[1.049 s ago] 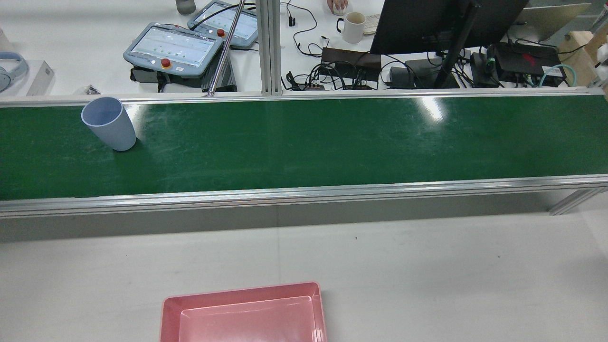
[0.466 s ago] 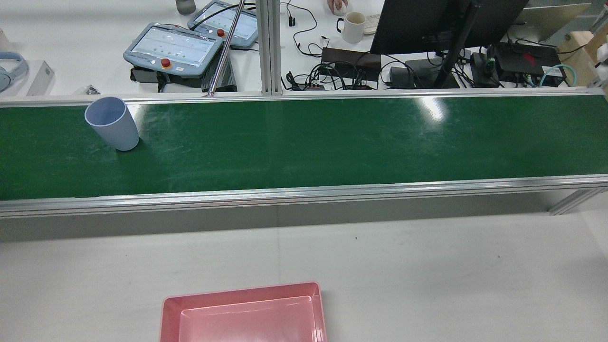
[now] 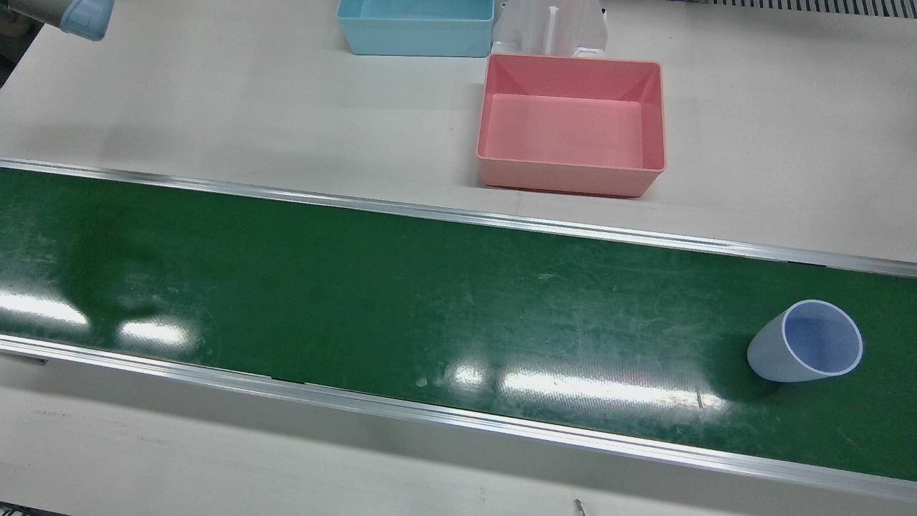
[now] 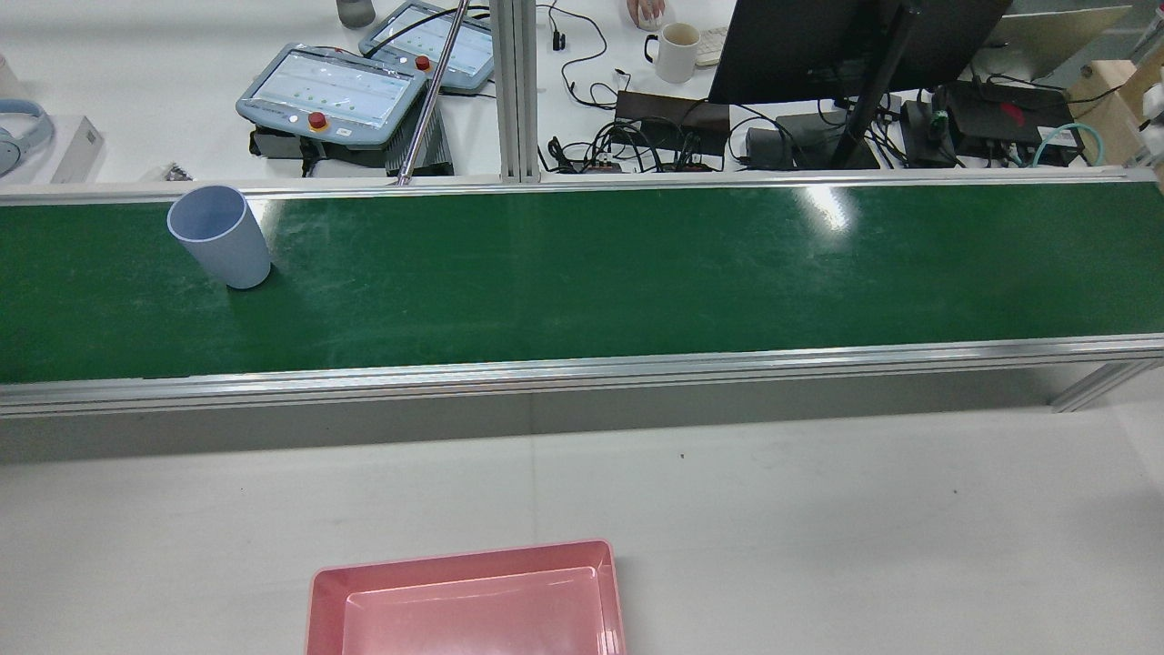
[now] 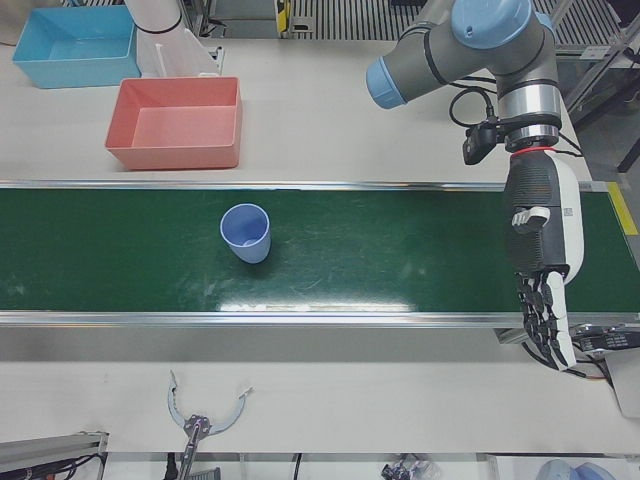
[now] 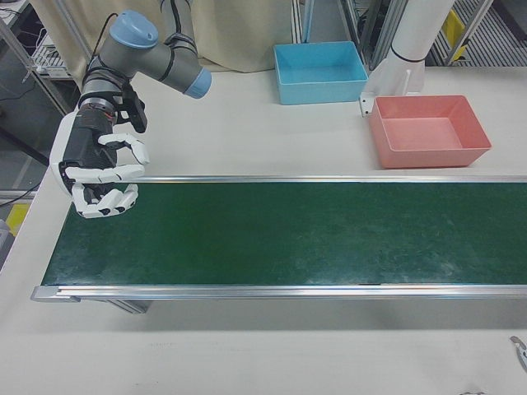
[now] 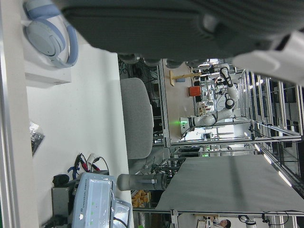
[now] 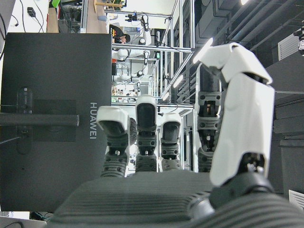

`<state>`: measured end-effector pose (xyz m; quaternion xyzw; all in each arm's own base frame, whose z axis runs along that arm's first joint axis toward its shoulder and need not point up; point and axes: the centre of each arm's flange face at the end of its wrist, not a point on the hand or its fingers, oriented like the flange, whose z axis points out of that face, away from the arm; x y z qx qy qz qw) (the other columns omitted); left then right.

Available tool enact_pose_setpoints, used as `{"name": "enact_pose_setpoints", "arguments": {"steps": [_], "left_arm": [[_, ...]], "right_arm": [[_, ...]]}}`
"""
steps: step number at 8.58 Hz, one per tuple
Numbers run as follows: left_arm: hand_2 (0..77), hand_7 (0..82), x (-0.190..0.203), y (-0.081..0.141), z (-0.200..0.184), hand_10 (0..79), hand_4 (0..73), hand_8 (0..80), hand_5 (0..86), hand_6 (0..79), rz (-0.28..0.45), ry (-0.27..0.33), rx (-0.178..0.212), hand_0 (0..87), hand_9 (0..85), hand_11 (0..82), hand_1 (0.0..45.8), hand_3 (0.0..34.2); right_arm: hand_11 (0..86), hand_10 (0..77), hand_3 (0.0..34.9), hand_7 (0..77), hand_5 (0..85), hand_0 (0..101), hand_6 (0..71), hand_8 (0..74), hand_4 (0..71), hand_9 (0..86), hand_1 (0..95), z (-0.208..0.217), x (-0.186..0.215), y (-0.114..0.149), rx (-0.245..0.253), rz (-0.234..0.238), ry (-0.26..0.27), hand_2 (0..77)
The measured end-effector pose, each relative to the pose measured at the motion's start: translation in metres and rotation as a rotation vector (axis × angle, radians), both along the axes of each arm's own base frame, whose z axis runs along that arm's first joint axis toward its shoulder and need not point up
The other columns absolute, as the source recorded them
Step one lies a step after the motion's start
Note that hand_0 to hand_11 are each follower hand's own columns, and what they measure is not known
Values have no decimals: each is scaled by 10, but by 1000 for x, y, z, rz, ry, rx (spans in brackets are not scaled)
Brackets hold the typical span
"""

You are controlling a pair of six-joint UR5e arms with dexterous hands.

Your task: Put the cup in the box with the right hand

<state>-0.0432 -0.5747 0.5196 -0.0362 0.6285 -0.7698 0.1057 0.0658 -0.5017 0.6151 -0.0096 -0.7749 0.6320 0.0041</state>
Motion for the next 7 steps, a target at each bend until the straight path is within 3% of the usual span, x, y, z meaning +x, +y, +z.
{"name": "enact_pose_setpoints", "arguments": {"steps": [7], "left_arm": [[5, 0, 0, 0, 0, 0, 0, 0, 0, 0, 0, 1, 1, 0, 5, 0, 5, 0]], "right_arm": [[660, 464, 0, 698, 125, 569, 224, 382, 518, 562, 235, -1, 0, 1, 3, 0, -1, 333]]}}
